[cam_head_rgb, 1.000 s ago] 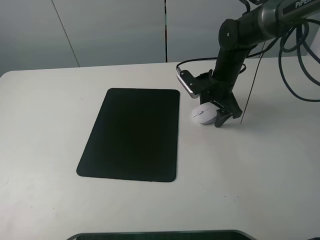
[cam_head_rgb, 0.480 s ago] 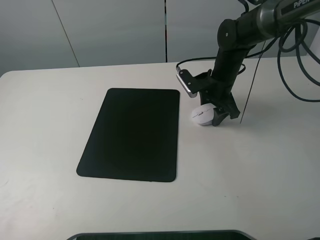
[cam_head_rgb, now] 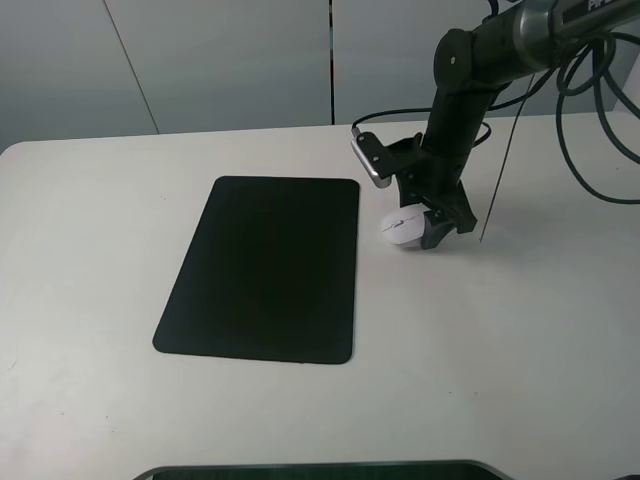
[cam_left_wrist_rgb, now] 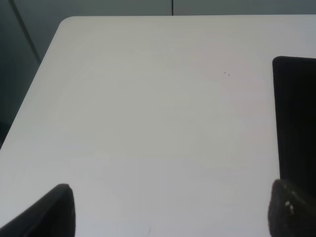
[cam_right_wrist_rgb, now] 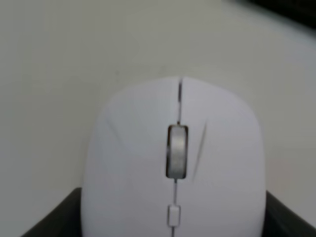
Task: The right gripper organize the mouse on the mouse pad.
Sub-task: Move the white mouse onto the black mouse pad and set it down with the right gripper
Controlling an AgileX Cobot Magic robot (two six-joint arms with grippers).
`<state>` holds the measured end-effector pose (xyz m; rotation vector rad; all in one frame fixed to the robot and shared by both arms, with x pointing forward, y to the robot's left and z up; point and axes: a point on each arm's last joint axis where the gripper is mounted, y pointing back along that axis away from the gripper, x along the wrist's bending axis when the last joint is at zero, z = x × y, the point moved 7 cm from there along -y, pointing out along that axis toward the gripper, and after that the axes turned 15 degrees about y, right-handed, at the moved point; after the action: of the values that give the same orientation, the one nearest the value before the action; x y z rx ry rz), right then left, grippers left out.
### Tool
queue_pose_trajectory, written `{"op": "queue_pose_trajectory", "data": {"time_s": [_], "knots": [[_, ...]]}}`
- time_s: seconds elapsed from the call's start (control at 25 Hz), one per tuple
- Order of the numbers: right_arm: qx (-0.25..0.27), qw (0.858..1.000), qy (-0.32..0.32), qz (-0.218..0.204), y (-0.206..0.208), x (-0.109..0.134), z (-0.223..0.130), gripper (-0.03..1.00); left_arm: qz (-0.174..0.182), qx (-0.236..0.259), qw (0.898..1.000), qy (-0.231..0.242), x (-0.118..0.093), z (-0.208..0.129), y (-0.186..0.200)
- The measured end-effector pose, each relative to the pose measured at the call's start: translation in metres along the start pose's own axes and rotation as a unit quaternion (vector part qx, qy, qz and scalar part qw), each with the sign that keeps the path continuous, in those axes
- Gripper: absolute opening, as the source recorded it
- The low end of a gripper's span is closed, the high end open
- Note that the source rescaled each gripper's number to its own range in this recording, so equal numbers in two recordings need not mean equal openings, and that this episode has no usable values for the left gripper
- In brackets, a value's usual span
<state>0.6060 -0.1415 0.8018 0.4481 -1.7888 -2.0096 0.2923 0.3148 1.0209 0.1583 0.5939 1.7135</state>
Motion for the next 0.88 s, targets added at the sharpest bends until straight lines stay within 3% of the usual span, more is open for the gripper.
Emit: {"op": "queue_pose_trajectory", "data": {"time_s": [0.4,0.6,0.76,0.88], "knots": [[-0.012,0.999,-0.045,0.003,0.001,0.001,0.004,0.00,0.000,0.000,1.000,-0.001,0.000,0.000,0.000],[-0.024,0.994,-0.100,-0.030,0.026,-0.005,0.011,0.00,0.000,0.000,1.000,-0.001,0.000,0.000,0.000],[-0.042,0.981,-0.183,-0.051,0.044,-0.009,0.017,0.00,0.000,0.000,1.000,-0.002,0.000,0.000,0.000],[-0.049,0.960,-0.268,-0.055,0.051,-0.010,0.019,0.00,0.000,0.000,1.000,-0.002,0.000,0.000,0.000]]}}
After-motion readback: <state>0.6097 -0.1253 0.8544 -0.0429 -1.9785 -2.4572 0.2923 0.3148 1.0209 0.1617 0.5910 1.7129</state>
